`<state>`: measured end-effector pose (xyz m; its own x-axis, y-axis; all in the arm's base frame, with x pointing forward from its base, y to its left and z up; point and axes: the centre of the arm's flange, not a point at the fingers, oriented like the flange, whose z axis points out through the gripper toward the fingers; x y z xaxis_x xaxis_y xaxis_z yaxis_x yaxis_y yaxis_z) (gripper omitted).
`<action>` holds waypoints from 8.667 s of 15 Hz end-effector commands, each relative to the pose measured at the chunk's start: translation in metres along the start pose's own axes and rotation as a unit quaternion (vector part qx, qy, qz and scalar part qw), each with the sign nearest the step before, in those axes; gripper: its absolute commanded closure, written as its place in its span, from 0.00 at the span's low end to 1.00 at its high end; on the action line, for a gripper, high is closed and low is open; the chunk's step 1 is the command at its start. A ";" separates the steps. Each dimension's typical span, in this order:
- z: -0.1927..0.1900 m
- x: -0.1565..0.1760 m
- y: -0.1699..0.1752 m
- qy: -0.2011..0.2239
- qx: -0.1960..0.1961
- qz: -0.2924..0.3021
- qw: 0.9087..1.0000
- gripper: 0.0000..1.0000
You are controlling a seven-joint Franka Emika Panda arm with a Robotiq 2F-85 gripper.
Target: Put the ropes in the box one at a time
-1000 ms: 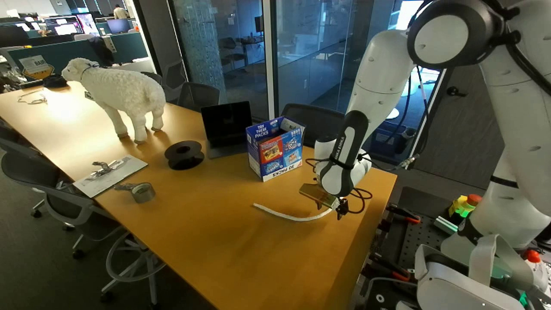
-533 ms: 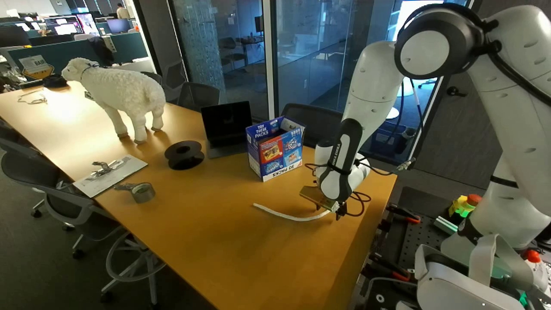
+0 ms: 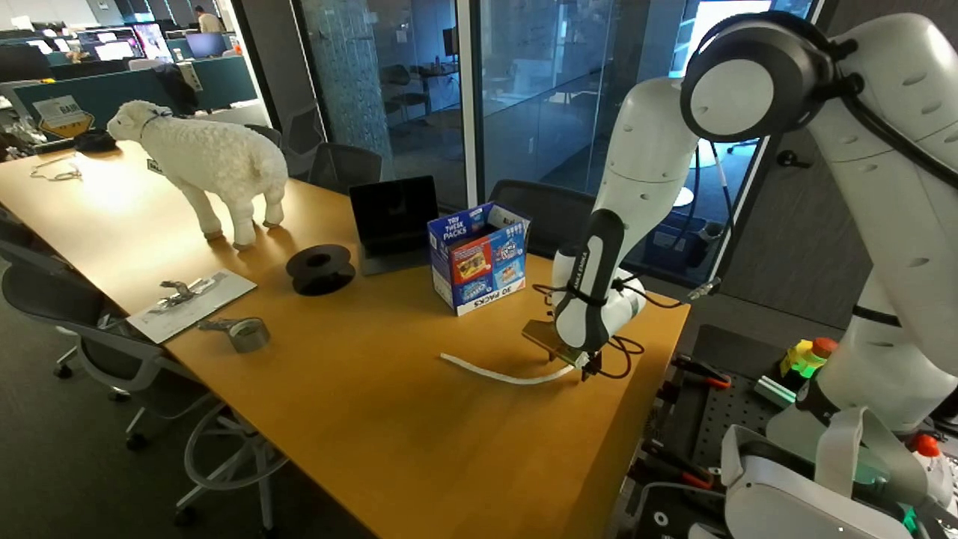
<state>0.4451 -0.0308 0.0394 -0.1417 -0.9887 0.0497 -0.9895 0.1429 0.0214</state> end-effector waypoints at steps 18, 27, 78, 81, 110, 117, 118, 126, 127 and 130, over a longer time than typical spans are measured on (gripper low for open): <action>-0.056 -0.003 -0.017 0.037 0.039 -0.008 0.999 0.91; -0.227 -0.005 -0.086 0.175 0.154 -0.033 0.972 0.92; -0.525 0.017 -0.272 0.195 0.207 0.079 0.956 0.94; -0.512 0.008 -0.278 0.203 0.193 0.074 0.957 0.94; -0.429 -0.022 -0.297 0.215 0.153 0.015 0.964 0.95; -0.411 -0.026 -0.297 0.189 0.122 -0.002 0.974 0.50; -0.411 -0.027 -0.295 0.188 0.119 -0.009 0.975 0.41; -0.411 -0.058 -0.219 0.144 0.057 -0.193 0.969 0.00; -0.414 -0.060 -0.202 0.134 0.051 -0.216 0.966 0.00; -0.427 -0.069 -0.161 0.104 0.037 -0.285 0.952 0.00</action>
<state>0.6986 0.0307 0.4424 0.2974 -0.8995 0.3201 -0.9506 -0.3101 0.0119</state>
